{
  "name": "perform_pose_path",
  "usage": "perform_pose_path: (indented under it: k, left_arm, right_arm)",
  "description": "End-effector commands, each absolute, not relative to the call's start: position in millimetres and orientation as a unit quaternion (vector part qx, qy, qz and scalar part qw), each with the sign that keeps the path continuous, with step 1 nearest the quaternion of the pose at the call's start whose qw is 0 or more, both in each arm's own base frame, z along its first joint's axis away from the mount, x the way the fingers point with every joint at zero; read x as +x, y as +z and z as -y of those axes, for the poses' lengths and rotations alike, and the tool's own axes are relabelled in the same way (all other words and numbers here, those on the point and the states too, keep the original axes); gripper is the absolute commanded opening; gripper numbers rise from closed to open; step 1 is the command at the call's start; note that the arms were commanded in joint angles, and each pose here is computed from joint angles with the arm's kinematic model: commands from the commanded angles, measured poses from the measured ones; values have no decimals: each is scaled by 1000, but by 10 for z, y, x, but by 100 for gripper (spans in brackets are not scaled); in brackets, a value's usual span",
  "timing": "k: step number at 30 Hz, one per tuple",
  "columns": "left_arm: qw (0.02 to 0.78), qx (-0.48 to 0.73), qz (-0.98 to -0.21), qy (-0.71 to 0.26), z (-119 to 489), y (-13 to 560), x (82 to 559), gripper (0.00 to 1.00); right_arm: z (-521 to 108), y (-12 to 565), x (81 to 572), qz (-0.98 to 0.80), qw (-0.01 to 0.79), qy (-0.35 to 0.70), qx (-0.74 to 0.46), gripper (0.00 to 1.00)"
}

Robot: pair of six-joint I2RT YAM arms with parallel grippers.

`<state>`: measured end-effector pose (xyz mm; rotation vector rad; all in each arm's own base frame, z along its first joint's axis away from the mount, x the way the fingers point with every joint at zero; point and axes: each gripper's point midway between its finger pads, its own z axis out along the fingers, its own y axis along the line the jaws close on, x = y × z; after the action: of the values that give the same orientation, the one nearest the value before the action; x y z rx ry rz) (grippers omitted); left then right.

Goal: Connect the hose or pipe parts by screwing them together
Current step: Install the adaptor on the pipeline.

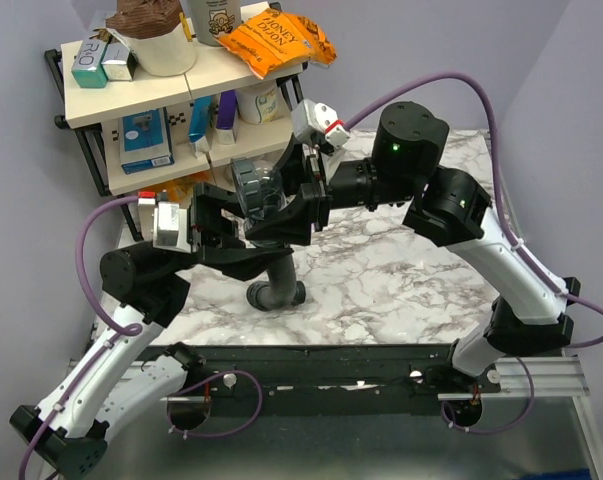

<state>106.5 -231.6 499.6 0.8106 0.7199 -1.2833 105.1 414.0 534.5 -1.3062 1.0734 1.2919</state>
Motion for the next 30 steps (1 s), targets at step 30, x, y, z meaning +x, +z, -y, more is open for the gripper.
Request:
perform_pose_path:
  k: [30]
  left_arm:
    - [843, 222, -348, -346, 1856, 5263, 1905, 0]
  right_arm:
    - [-3809, 5007, 2285, -652, 743, 36, -147, 0]
